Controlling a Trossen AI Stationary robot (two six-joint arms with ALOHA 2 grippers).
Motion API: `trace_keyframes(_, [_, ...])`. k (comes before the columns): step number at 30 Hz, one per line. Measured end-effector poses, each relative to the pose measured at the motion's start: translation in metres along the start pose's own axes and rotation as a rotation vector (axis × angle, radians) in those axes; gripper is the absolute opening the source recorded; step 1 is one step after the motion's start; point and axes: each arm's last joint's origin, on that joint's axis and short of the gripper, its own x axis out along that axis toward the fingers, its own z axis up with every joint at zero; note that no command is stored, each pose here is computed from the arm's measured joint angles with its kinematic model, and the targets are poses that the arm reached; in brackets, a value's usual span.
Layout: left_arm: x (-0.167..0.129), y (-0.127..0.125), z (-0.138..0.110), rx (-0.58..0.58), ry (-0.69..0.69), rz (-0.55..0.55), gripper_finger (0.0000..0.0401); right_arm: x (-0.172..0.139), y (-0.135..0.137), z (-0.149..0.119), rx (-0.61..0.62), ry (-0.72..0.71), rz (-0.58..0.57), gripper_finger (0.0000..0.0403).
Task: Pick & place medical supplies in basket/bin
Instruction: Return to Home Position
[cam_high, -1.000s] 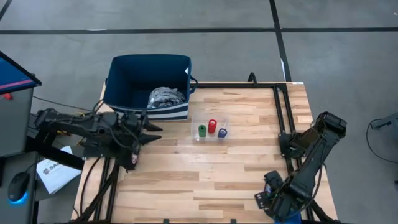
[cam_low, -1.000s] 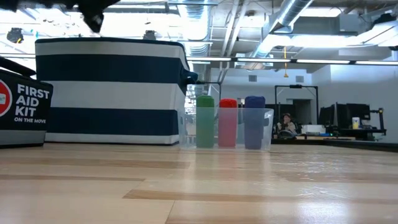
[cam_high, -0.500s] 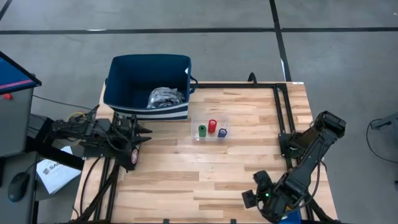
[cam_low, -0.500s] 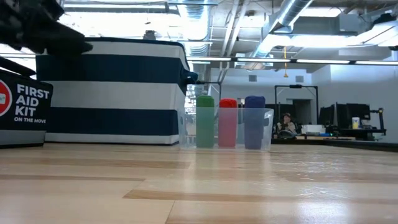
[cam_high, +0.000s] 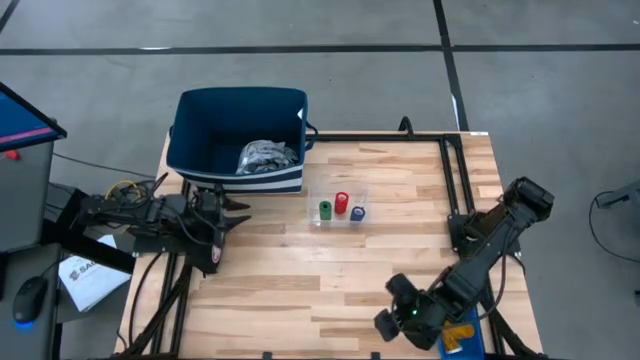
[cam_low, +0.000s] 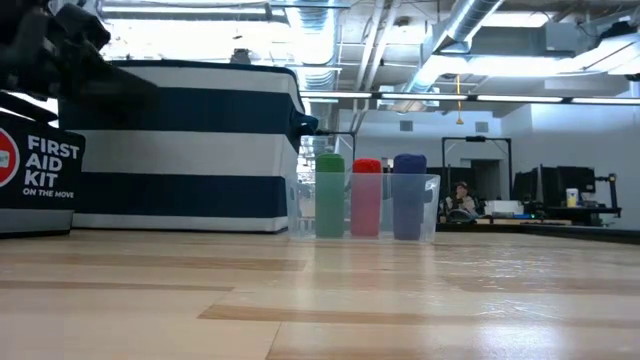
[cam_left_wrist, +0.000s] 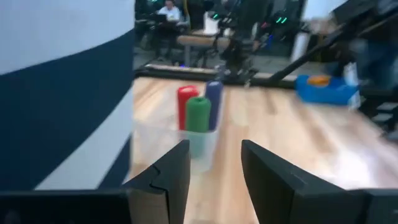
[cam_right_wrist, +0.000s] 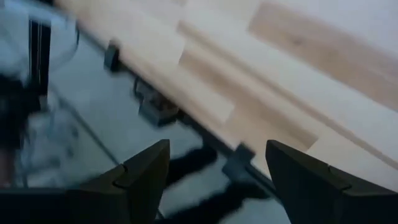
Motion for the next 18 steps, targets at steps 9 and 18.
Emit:
trace_keyframes(9, [0.007, -0.002, -0.005, 0.039, 0.073, 0.019, 0.0135, 0.018, 0.021, 0.072, -0.469, 0.036, 0.037, 0.0262])
trace_keyframes(18, [0.012, -0.003, -0.011, 0.062, 0.147, 0.024, 0.0135, 0.033, 0.057, 0.186, -0.821, -0.454, 0.276, 0.0262])
